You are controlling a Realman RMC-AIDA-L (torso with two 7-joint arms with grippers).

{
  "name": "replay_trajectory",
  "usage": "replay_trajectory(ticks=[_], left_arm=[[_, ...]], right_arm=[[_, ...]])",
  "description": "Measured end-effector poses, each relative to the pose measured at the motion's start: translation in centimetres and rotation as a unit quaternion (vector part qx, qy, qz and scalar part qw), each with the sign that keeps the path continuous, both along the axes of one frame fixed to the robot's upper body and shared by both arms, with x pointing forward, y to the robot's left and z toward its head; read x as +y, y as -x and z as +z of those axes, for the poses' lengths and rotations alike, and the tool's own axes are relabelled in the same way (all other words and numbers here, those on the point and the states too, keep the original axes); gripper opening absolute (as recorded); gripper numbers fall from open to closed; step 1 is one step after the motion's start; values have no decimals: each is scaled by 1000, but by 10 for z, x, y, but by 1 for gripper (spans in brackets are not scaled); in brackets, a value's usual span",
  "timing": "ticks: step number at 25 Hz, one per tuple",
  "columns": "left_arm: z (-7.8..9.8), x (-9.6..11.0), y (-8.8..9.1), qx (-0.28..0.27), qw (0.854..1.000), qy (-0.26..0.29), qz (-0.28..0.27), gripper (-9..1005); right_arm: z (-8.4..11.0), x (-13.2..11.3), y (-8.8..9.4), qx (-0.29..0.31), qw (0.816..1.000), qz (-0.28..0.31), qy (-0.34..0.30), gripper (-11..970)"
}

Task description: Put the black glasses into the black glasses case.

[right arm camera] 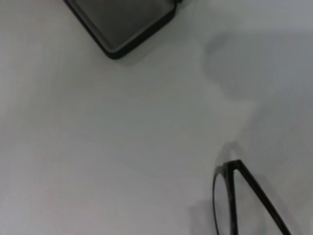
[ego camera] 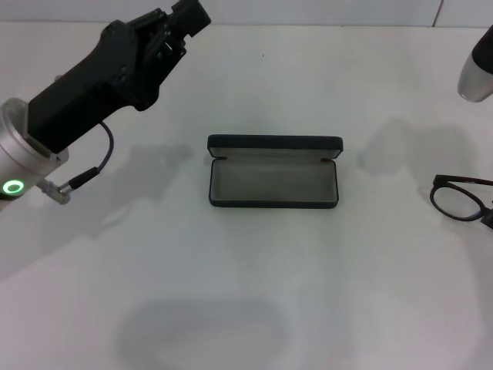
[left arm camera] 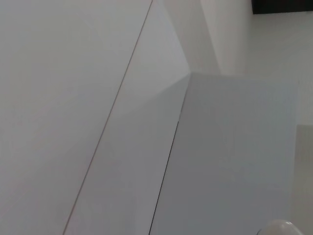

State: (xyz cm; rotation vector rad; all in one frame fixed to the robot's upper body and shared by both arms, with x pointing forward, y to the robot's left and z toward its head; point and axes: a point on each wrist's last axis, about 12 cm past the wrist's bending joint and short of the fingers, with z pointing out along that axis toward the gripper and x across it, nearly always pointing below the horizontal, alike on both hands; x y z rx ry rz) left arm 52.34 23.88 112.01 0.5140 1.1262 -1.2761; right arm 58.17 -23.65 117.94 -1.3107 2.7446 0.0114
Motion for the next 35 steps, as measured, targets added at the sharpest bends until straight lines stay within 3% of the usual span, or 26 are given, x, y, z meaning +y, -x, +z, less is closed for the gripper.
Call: replay_trajectory(ticks=[8, 16, 27, 31, 35], left_arm=[[1, -2, -2, -2, 1000, -1, -3, 48], [1, -2, -3, 0, 1000, -3, 1, 49], [1, -2, -4, -3, 1000, -5, 4, 48], [1, -2, -4, -2, 1000, -5, 5, 49], [1, -1, -4, -2, 1000, -4, 6, 49]], right_arm=[[-4, -3, -1, -9, 1000, 2, -5, 327], [-8, -4, -1, -8, 1000, 8, -8, 132], [-10, -4, -1, -6, 1000, 9, -8, 76], [4, -4, 2, -38, 999, 12, -11, 63], [34, -9, 13, -97, 995, 11, -32, 56]])
